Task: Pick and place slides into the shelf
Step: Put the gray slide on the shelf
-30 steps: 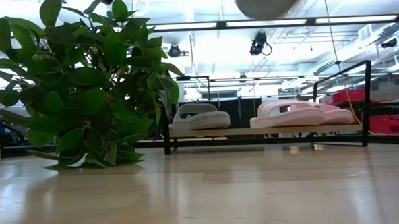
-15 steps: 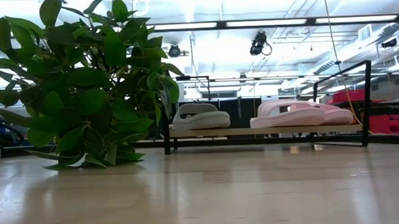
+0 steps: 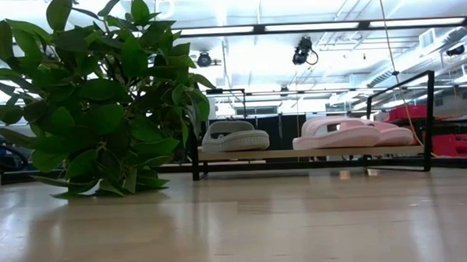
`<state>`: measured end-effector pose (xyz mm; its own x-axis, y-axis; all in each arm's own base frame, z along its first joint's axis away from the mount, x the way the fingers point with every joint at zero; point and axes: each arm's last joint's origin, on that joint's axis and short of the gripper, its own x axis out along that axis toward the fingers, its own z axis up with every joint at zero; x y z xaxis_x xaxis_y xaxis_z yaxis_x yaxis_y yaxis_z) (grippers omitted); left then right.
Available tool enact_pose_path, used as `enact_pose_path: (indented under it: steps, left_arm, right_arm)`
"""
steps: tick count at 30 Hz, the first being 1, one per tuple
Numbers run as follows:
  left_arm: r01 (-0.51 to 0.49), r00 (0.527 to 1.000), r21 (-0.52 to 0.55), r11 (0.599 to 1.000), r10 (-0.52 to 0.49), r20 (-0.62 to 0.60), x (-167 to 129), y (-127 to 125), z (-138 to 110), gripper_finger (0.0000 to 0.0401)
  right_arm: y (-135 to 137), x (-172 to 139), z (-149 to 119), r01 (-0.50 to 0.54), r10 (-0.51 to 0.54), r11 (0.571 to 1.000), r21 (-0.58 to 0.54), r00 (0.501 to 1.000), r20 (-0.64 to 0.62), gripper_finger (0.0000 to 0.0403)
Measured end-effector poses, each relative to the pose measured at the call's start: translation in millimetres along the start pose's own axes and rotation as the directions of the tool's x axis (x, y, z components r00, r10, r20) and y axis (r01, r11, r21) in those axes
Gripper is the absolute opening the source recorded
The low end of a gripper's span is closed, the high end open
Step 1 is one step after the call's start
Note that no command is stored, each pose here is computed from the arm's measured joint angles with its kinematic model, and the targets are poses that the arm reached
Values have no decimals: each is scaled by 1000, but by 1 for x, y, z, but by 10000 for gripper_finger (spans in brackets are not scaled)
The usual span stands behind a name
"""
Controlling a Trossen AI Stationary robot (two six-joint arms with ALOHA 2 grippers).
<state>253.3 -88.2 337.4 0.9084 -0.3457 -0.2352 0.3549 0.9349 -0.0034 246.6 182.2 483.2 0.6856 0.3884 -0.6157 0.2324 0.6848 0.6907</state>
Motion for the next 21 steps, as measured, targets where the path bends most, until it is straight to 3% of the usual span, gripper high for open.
enact_pose_path:
  steps: [12, 21]
  left_arm:
    - [37, 999, -31, 999, -37, -5, 33, 0, -12, 252]
    - [-30, 999, -46, 998, 29, -28, 39, 8, -18, 250]
  right_arm:
    - [-7, 2, 28, -58, 58, 998, -29, 998, 9, 9]
    - [-4, 1, 27, -95, 95, 995, -13, 995, -1, 7]
